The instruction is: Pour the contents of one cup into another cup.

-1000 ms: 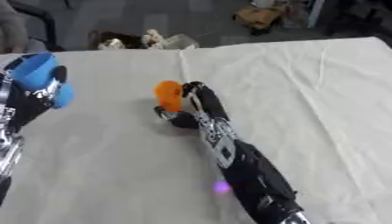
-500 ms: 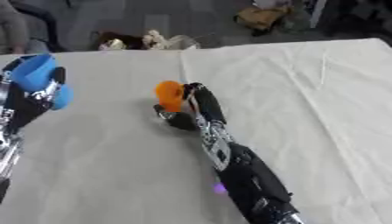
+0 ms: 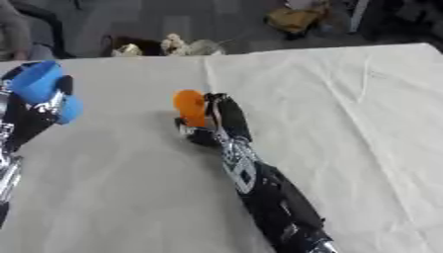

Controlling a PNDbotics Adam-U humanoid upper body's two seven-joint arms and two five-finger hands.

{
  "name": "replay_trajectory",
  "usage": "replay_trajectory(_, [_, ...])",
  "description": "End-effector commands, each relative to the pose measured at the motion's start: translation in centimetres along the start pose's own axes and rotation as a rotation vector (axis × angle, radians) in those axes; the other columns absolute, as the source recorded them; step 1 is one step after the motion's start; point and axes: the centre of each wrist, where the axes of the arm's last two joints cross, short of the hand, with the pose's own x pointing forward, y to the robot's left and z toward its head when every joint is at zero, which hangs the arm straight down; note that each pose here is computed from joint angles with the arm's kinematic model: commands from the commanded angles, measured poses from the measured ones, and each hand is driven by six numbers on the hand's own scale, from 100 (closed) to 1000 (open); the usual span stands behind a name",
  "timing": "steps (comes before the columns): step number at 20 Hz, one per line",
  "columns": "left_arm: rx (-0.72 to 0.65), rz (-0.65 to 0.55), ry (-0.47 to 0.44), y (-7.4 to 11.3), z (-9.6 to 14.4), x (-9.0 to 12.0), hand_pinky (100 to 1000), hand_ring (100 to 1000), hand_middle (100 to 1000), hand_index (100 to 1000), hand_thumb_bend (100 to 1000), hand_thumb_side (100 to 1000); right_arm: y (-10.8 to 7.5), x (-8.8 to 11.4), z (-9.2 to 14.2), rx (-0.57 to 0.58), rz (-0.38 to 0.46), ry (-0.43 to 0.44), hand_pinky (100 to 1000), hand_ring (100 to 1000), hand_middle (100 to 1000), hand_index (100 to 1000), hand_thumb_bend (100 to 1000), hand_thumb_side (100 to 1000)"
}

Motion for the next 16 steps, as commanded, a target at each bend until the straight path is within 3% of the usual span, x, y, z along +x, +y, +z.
replay_trajectory(1, [0.003, -0.003, -0.038, 0.4, -0.7, 1.0, 426, 280, 230, 700, 100, 448, -0.6, 1.0, -0.8, -0.028, -0.02, -0.027, 697, 775, 311, 435, 117, 293])
replay_trajectory(7, [0.006, -0.006, -0.039, 0.5, -0.8, 1.0, 427, 279, 230, 699, 100, 450, -0.9, 1.5, -0.9, -0.025, -0.042, -0.036, 688, 758, 279, 402, 100, 137])
replay_trajectory(13, [0.007, -0.016, -0.043, 1.0, -0.7, 1.0, 429, 280, 231, 699, 100, 451, -1.9, 2.4, -1.2, -0.024, -0.083, -0.076, 685, 753, 274, 395, 100, 146])
replay_trajectory(14, [0.007, -0.018, -0.042, 1.1, -0.7, 1.0, 430, 281, 232, 699, 100, 450, -2.1, 2.6, -1.3, -0.023, -0.091, -0.087, 685, 752, 274, 395, 100, 192])
replay_trajectory(16, [0.006, -0.022, -0.042, 1.3, -0.6, 1.0, 432, 281, 232, 699, 100, 451, -2.6, 3.0, -1.4, -0.018, -0.108, -0.106, 685, 752, 275, 396, 100, 157])
